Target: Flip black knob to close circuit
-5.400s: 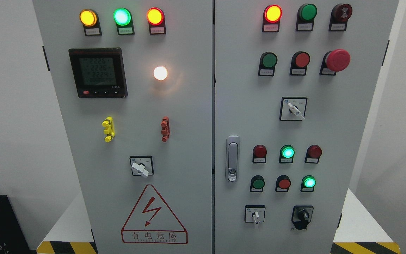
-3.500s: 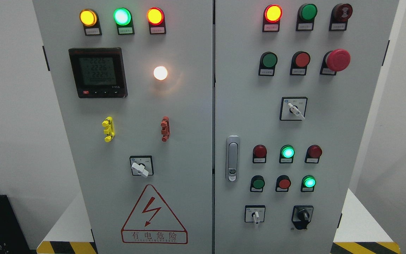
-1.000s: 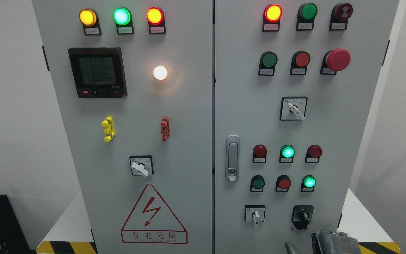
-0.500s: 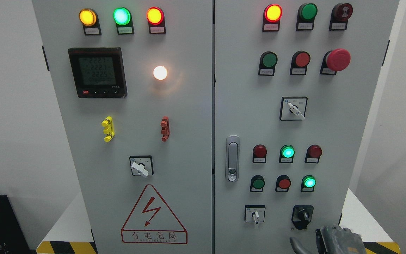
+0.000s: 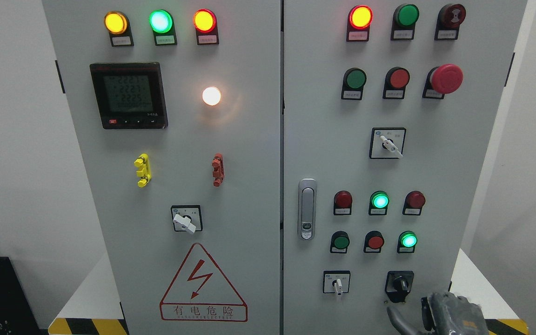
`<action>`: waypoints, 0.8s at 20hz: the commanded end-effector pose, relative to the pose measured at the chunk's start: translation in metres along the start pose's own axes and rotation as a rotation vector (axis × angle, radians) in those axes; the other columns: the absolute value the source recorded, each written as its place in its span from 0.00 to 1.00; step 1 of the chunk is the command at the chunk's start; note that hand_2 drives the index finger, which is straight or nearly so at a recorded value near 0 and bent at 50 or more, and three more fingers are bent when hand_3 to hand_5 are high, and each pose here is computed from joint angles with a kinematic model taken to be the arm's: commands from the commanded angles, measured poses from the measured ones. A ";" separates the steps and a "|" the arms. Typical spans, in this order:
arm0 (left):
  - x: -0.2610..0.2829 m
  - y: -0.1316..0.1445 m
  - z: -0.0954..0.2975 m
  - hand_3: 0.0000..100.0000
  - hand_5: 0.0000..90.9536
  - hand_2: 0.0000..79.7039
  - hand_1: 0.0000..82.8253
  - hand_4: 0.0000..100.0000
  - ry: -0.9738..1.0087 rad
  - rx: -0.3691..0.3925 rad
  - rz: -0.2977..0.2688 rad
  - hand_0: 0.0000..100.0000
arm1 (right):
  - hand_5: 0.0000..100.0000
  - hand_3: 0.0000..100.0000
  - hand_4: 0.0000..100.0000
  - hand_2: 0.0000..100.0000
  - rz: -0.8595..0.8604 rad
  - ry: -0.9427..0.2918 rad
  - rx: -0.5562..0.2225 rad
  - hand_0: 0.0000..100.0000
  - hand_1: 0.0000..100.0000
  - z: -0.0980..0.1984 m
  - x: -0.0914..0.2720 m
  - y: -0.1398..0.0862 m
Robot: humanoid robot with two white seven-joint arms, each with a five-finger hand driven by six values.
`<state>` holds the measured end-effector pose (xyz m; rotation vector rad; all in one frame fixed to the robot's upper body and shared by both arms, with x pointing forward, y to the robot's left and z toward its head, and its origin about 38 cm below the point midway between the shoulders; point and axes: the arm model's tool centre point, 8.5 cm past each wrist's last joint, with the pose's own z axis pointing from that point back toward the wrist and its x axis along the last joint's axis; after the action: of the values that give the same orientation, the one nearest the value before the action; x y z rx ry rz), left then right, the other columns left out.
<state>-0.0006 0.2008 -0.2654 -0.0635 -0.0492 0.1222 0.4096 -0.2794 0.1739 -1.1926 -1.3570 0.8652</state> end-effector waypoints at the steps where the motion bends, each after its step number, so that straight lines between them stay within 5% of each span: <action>1: 0.000 0.000 0.000 0.00 0.00 0.00 0.67 0.00 0.000 0.001 -0.002 0.12 | 0.89 1.00 0.88 0.95 0.003 0.016 0.011 0.00 0.00 -0.008 -0.004 0.004; 16: -0.001 0.000 0.000 0.00 0.00 0.00 0.67 0.00 0.002 0.001 0.002 0.12 | 0.89 1.00 0.88 0.95 0.003 0.042 0.020 0.00 0.00 -0.016 -0.007 0.009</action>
<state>-0.0007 0.2007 -0.2654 -0.0635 -0.0489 0.1223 0.4233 -0.2835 0.1730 -1.1989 -1.3379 0.8515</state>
